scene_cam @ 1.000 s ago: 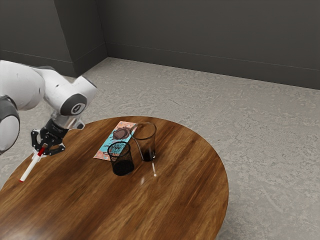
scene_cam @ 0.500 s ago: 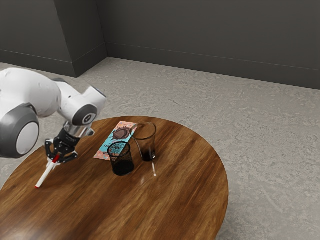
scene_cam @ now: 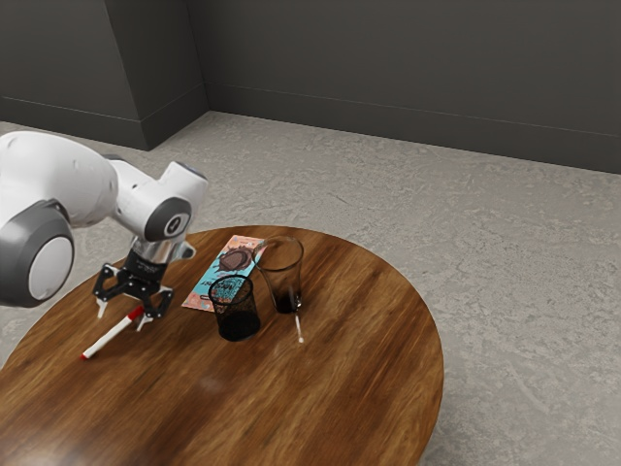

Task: Take the marker out of the pen holder and place it to the left of the pen holder.

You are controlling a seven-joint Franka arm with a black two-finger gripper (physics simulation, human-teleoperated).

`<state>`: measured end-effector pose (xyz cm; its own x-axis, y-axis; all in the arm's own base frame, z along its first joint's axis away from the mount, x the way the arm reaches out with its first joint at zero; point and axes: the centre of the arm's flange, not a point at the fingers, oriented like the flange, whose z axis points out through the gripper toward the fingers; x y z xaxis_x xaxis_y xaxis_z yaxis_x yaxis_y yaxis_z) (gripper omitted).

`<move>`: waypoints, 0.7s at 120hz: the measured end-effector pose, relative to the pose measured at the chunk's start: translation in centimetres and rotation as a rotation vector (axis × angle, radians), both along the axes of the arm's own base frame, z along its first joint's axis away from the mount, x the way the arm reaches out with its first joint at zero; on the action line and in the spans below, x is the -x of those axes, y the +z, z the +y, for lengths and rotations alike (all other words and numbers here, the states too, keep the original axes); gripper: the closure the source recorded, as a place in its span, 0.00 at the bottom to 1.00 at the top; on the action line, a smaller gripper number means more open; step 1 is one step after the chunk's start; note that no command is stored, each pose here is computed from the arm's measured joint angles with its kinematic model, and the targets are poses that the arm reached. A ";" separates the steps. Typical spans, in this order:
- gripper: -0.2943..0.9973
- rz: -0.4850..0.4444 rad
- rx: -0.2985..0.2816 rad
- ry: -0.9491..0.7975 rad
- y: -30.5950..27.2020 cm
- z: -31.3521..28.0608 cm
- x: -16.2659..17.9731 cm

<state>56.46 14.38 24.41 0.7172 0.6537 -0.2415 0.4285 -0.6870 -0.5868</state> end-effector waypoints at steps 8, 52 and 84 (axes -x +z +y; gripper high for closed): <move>0.32 -0.010 0.026 -0.010 0.3 -0.1 -0.3; 0.26 -0.173 0.222 -0.087 8.7 -1.3 -1.4; 0.25 -0.539 0.373 -0.297 27.7 -6.7 -5.8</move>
